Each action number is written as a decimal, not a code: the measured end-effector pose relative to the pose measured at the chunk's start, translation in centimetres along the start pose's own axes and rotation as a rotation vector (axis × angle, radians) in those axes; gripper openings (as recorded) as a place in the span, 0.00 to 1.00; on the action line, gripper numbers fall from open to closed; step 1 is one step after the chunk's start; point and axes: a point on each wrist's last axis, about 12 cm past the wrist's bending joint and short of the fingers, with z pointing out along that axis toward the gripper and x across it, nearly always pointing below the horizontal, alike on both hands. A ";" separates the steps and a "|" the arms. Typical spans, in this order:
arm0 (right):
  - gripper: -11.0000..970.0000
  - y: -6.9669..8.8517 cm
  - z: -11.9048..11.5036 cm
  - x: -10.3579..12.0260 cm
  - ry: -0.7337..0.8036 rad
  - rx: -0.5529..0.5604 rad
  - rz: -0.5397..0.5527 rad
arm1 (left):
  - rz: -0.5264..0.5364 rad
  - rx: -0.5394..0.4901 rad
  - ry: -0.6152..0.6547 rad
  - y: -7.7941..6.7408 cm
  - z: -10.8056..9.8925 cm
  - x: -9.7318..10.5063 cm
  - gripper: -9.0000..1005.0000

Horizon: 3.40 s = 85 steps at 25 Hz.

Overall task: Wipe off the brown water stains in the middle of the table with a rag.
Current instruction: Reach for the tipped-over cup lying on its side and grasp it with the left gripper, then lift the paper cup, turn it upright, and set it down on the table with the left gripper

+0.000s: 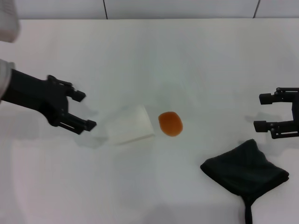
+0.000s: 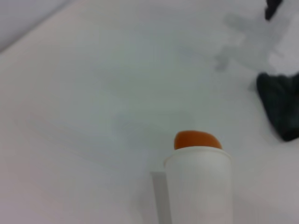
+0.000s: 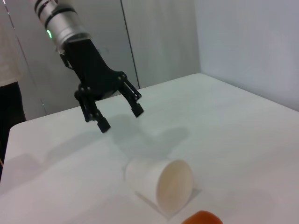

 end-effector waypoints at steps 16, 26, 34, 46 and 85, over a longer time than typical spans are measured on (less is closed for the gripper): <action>0.81 0.2 0.3 -0.1 -0.005 -0.012 -0.004 | 0.072 0.011 0.023 -0.2 4.7 -1.9 0.81; 0.81 0.2 0.4 -0.1 -0.005 -0.014 -0.004 | 0.082 0.016 0.016 -0.4 7.0 -1.9 0.80; 0.81 0.2 0.4 -0.1 -0.005 -0.012 -0.005 | 0.076 0.017 0.009 -0.5 8.8 -1.7 0.80; 0.81 0.2 0.5 0.0 -0.006 -0.016 -0.003 | 0.080 0.008 -0.004 -0.6 10.1 -1.3 0.78; 0.81 0.1 1.2 -0.6 -0.007 -0.034 -0.022 | 0.095 -0.117 -0.395 0.4 10.6 -2.5 0.62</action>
